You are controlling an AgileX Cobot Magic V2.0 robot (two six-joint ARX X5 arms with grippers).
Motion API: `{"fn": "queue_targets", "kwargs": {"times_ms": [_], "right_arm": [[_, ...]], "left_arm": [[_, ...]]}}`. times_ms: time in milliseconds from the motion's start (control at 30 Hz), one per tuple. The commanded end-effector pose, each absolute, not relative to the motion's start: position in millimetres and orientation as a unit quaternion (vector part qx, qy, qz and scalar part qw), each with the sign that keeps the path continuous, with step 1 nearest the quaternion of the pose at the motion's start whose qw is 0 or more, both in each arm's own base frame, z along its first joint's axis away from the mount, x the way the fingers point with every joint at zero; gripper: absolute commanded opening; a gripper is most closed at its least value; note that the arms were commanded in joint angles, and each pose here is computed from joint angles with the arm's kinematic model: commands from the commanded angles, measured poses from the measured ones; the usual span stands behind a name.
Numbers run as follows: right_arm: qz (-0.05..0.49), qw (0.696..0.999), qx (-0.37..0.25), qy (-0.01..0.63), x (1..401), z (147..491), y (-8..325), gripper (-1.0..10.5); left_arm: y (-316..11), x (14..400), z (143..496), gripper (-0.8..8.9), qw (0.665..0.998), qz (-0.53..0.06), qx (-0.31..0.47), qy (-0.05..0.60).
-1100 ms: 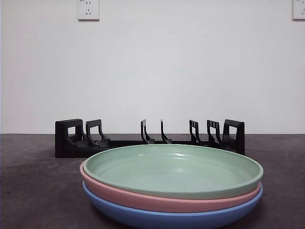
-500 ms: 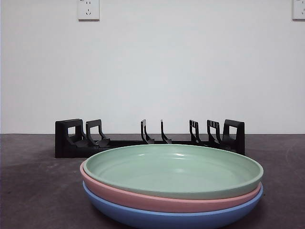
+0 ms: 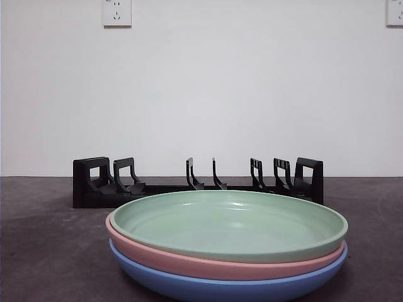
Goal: Place the plate
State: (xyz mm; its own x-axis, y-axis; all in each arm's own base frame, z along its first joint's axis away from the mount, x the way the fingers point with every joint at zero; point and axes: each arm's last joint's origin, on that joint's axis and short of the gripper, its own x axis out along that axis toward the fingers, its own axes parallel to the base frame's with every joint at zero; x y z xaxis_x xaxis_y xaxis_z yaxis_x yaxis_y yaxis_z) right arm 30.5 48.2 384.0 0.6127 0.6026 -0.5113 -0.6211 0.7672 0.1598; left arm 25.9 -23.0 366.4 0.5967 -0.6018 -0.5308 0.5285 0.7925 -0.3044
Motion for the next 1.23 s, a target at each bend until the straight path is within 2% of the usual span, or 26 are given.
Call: {"fn": "queue_targets", "kwargs": {"times_ms": [33, 100, 300, 500, 700, 800, 933, 1233], "right_arm": [[0.347, 0.898, -0.008, 0.271, 30, 389, 48, 0.2], [0.347, 0.898, -0.008, 0.271, 30, 389, 48, 0.2], [0.347, 0.898, -0.007, 0.270, 30, 389, 48, 0.2], [0.347, 0.898, -0.007, 0.270, 30, 389, 48, 0.2], [0.347, 0.898, -0.007, 0.270, 30, 389, 48, 0.2], [0.347, 0.898, -0.007, 0.270, 30, 389, 48, 0.2], [0.347, 0.898, -0.007, 0.270, 30, 389, 48, 0.2], [0.347, 0.898, -0.007, 0.270, 30, 389, 48, 0.2]], "left_arm": [[-23, 25, 371, 0.06, 0.894, -0.322, -0.061, 0.306], [-25, 28, 368, 0.06, 0.894, -0.322, -0.061, 0.304], [-26, 47, 344, 0.06, 0.916, -0.256, -0.092, 0.293], [-17, 74, 288, 0.06, 0.973, -0.159, -0.036, 0.163], [-5, 97, 211, 0.06, 0.993, -0.071, -0.031, 0.088], [-3, 99, 179, 0.06, 0.994, -0.058, -0.032, 0.090], [-1, 99, 155, 0.06, 0.993, -0.035, -0.034, 0.104], [0, 96, 150, 0.06, 0.995, -0.014, -0.035, 0.087]]}}
